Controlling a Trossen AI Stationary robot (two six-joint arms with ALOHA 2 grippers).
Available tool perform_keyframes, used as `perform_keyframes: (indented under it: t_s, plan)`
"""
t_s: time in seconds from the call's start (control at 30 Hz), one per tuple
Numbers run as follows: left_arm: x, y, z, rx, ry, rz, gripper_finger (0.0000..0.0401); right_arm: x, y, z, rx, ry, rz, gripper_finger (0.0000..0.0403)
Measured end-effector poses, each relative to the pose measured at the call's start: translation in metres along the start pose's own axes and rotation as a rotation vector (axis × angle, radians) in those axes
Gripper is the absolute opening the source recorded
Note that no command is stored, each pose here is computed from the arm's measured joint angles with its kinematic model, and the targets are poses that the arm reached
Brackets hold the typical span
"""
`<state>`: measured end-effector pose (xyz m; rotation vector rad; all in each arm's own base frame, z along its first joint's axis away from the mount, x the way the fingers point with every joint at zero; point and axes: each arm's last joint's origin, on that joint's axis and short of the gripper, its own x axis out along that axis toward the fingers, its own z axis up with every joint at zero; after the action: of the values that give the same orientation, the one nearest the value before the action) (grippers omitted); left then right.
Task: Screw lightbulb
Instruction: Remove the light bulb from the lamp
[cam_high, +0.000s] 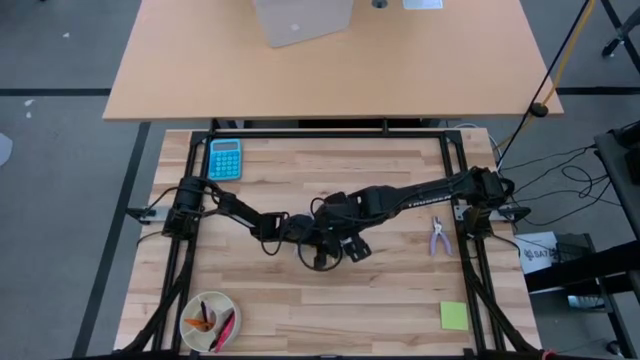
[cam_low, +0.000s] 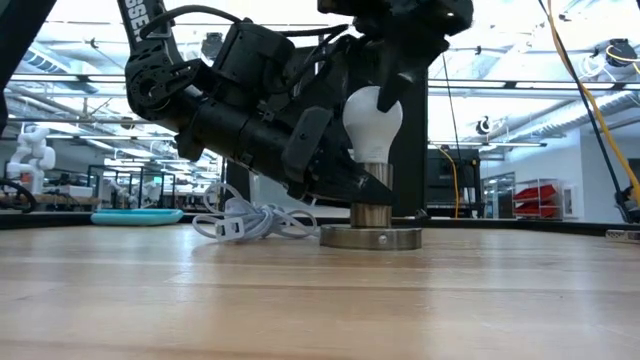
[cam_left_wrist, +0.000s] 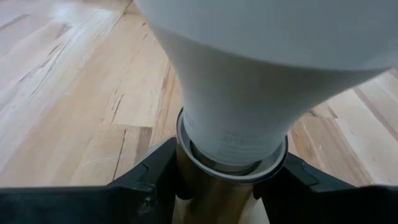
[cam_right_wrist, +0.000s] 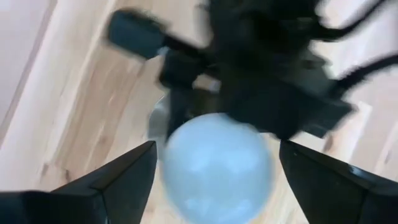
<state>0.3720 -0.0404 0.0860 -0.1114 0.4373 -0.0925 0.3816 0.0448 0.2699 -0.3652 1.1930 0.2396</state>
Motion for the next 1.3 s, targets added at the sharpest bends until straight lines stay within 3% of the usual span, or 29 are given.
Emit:
perform_keyframes:
  t_s: [0.4, 0.63, 0.77, 1.07, 1.3]
  plan:
    - [0.000, 0.001, 0.000, -0.015, -0.002, 0.012, 0.0175, -0.003, 0.001, -0.003, 0.423, 0.020, 0.005, 0.0345]
    - [0.000, 0.001, 0.001, -0.025, -0.005, 0.021, 0.0175, -0.004, 0.000, -0.004, 0.792, 0.026, 0.000, 0.0345]
    - [0.000, 0.001, 0.001, -0.026, -0.005, 0.023, 0.0175, -0.004, -0.001, -0.004, 0.942, 0.027, -0.001, 0.0345]
    - [0.000, 0.001, 0.001, -0.034, -0.007, 0.029, 0.0175, 0.001, -0.001, -0.003, 1.024, 0.035, -0.009, 0.0338]
    - [0.000, 0.001, 0.001, -0.033, -0.008, 0.032, 0.0175, 0.006, -0.001, -0.003, 0.982, 0.051, -0.007, 0.0279]
